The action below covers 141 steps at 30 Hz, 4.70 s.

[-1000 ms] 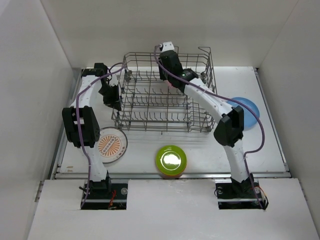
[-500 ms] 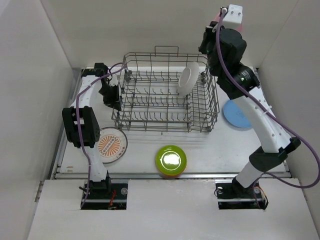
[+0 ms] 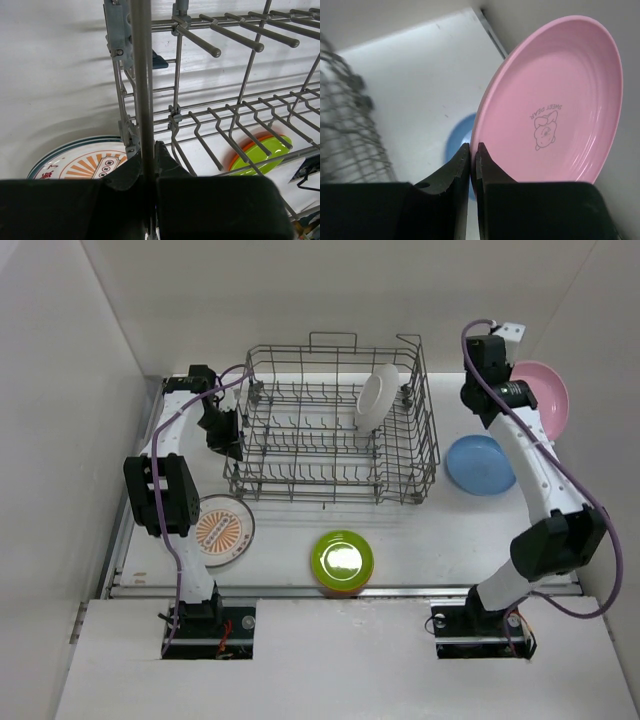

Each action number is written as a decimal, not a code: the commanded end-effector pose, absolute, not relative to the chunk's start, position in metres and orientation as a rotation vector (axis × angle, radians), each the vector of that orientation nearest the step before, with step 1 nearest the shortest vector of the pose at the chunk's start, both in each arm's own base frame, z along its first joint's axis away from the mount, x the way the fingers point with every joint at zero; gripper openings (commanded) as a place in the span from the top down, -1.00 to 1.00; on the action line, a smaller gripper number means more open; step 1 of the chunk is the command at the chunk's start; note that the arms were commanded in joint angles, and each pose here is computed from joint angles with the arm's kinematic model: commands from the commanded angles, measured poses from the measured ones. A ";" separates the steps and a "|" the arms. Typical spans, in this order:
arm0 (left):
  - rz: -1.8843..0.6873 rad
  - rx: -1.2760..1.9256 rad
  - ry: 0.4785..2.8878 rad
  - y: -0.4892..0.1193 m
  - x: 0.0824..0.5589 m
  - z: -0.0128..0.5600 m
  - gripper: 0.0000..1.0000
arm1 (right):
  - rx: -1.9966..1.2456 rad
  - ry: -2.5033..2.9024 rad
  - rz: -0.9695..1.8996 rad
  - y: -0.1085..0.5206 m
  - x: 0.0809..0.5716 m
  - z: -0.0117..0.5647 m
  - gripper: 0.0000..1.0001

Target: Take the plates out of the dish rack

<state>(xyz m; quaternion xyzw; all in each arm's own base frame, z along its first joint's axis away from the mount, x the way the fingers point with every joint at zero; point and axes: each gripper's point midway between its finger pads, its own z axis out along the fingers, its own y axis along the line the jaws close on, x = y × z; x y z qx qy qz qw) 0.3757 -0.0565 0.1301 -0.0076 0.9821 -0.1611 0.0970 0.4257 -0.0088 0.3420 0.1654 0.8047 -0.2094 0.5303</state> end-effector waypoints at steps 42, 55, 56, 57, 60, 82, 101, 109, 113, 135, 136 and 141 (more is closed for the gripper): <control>-0.420 -0.040 2.884 -0.047 0.366 0.154 1.00 | 0.144 1.936 0.158 0.133 0.473 0.351 -0.42; -0.406 -0.040 2.876 -0.045 0.364 0.157 1.00 | 0.290 2.154 0.104 0.165 0.531 0.242 -0.74; -0.406 -0.040 2.876 -0.045 0.364 0.157 1.00 | 0.283 2.162 0.115 0.168 0.534 0.238 -0.74; -0.406 -0.040 2.876 -0.045 0.364 0.157 1.00 | 0.282 2.166 0.112 0.169 0.537 0.234 -0.74; -0.406 -0.040 2.876 -0.045 0.364 0.157 1.00 | 0.238 2.171 0.147 0.179 0.546 0.228 -0.41; -0.417 -0.033 2.729 -0.041 0.375 0.209 0.33 | -0.457 1.512 -0.371 0.266 0.418 0.426 1.00; -0.858 0.256 2.495 -0.085 0.337 0.301 -0.98 | -0.929 1.255 -0.866 0.357 0.304 0.275 1.00; -0.969 0.281 2.573 -0.094 0.330 0.281 -0.96 | -0.981 1.202 -0.813 0.390 0.286 0.266 1.00; -1.017 0.346 2.592 -0.107 0.321 0.274 -0.84 | -0.962 1.192 -0.783 0.399 0.284 0.276 1.00; -1.098 0.434 2.623 -0.120 0.305 0.274 1.00 | -0.978 1.110 -0.636 0.450 0.246 0.291 0.27; -1.100 0.403 2.635 -0.115 0.304 0.274 1.00 | -0.953 1.121 -0.632 0.448 0.246 0.296 -0.03; -1.000 0.253 2.609 -0.066 0.308 0.290 1.00 | -0.723 1.174 -0.530 0.432 0.246 0.343 -0.87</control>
